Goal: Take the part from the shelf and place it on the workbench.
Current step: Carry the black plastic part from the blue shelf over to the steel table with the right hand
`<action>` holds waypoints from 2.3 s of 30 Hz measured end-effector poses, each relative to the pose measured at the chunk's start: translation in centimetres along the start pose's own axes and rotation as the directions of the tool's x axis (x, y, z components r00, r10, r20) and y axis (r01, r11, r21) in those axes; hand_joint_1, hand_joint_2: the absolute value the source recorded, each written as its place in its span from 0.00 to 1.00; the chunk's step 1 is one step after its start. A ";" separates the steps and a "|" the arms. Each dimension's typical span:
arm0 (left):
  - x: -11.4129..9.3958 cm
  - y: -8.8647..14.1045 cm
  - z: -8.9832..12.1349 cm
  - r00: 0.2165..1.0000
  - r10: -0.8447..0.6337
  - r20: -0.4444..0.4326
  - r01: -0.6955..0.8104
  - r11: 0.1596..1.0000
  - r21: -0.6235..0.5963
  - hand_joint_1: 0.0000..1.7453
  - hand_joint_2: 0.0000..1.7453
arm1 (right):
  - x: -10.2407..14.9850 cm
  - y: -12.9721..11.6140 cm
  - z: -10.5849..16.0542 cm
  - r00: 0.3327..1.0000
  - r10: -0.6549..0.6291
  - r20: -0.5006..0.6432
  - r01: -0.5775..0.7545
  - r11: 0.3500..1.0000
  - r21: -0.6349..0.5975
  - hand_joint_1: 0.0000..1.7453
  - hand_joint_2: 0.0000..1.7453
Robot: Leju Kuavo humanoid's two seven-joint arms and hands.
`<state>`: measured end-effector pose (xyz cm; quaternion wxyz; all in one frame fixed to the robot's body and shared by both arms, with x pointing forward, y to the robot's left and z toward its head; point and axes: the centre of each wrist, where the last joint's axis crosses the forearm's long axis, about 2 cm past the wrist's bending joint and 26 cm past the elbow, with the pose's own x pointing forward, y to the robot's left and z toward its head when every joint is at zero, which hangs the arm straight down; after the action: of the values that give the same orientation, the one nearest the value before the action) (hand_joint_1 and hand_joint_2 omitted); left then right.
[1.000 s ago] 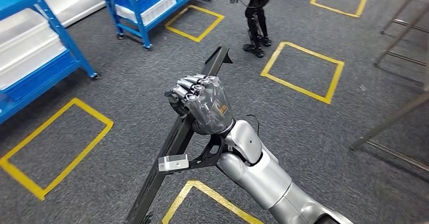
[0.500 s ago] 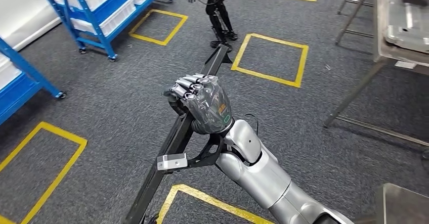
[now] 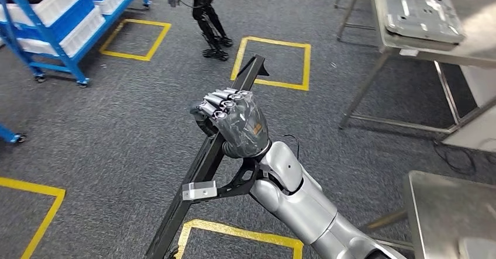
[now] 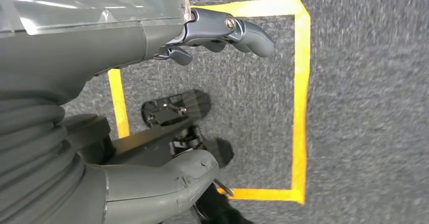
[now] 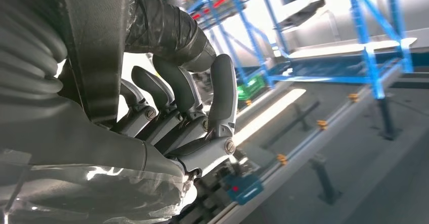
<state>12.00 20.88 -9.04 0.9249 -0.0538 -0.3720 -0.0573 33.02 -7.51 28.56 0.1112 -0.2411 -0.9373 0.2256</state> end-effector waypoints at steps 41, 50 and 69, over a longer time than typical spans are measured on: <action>0.9 -0.1 -0.5 1.000 -0.002 0.010 0.002 1.000 0.009 0.00 1.00 | 0.0 -0.1 -1.2 1.000 -0.023 0.013 0.023 0.999 -0.022 1.00 1.00; 0.6 0.0 -0.3 1.000 -0.003 0.004 0.003 1.000 0.012 0.00 1.00 | 0.0 0.1 -1.3 1.000 -0.028 0.011 0.028 0.999 -0.017 1.00 1.00; 1.0 0.0 -0.5 1.000 -0.017 0.007 0.017 1.000 0.004 0.00 1.00 | -0.4 -0.1 -1.6 1.000 -0.020 0.012 0.020 1.000 -0.021 1.00 1.00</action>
<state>13.12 20.73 -8.70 0.9231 -0.0489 -0.3760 -0.0644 33.82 -7.18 29.97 0.1054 -0.2314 -0.9427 0.2162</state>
